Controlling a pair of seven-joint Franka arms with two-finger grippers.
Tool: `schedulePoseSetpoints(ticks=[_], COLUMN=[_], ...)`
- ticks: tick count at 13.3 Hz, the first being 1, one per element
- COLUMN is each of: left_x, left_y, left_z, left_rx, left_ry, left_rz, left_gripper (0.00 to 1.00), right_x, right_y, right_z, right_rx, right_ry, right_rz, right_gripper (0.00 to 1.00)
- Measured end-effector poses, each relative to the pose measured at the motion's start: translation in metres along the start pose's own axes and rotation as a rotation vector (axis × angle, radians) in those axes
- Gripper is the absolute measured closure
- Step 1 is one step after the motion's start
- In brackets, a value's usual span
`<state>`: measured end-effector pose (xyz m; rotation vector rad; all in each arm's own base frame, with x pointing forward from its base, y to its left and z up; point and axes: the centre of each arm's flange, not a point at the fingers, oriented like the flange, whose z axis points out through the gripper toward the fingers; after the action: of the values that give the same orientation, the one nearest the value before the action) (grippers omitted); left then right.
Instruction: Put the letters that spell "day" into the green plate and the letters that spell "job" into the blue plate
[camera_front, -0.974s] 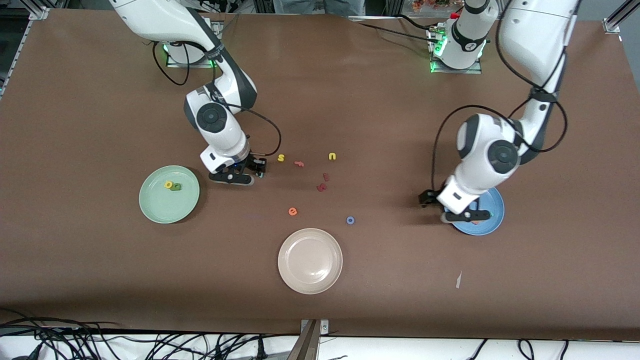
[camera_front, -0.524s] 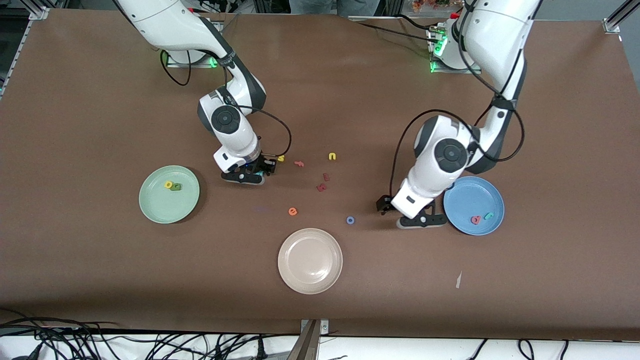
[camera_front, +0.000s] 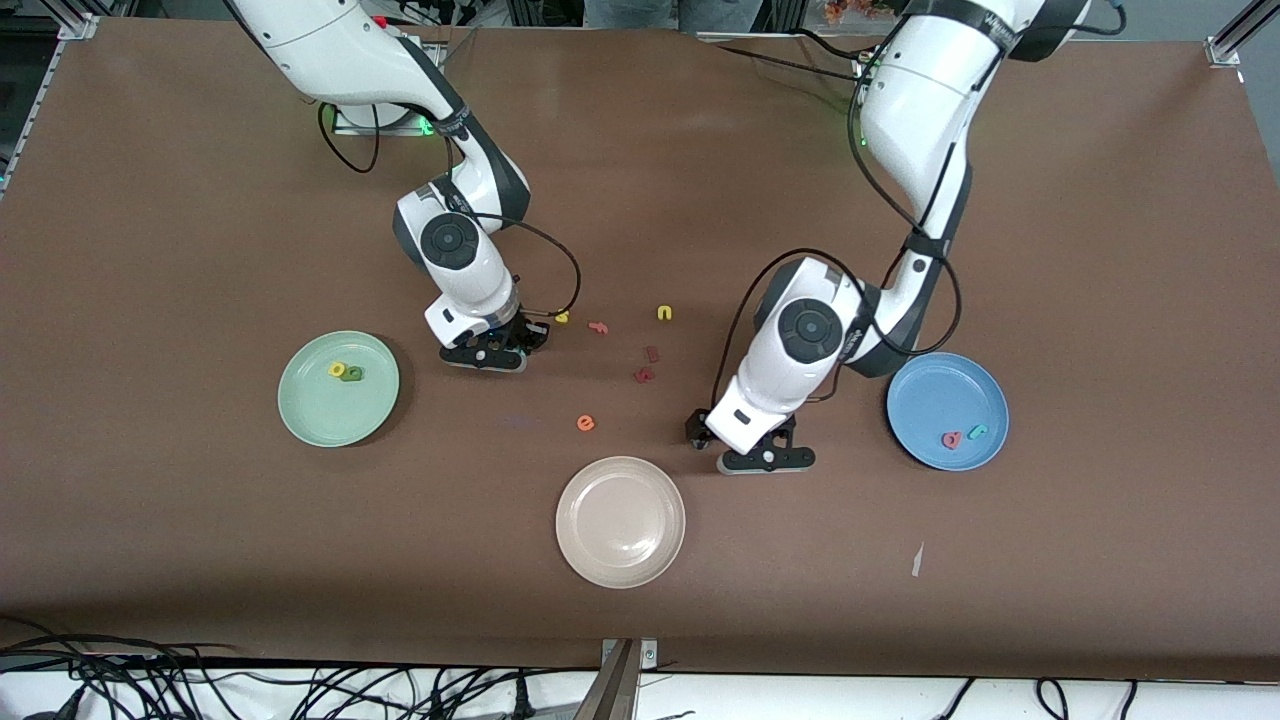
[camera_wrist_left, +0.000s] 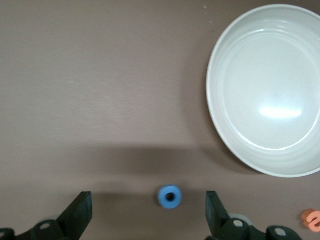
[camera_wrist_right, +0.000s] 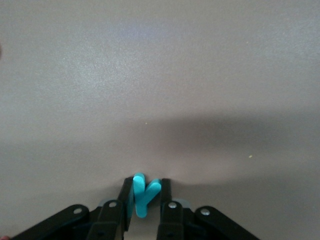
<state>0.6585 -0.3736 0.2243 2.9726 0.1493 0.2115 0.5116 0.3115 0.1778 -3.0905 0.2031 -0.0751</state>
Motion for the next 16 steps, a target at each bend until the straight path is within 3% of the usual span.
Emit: schedulePoseSetpoints(ticks=[4,8,11,12,13,16], left_x=[-0.015,-0.017,-0.021,-0.021,-0.022,-0.021], left_y=[0.022,0.018,0.015,0.015,0.015,0.016], left_z=[0.034,0.047,0.058,0.06,0.06,0.059], left_rx=[0.063,0.083,0.093,0.094,0.095,0.103], left_ry=[0.024,0.017,0.005,0.002,0.001,-0.009], left_rz=[0.072,0.078,0.079,0.08,0.082,0.083], left_gripper=[0.0,0.0,0.04,0.04,0.12,0.21], right_x=[0.032,0.09,0.114,0.118,0.119,0.12], right_y=[0.029,0.124,0.187,0.203,0.212,0.213], right_z=[-0.025,-0.081,-0.092,-0.091,-0.09,-0.092], right_rx=[-0.042,-0.084,-0.108,-0.117,-0.122,-0.118], right_ry=[0.023,0.02,0.017,0.011,0.007,0.012], right_rz=[-0.068,-0.254,-0.346,-0.357,-0.356,-0.347], right_gripper=[0.75,0.75,0.75,0.71,0.7,0.43])
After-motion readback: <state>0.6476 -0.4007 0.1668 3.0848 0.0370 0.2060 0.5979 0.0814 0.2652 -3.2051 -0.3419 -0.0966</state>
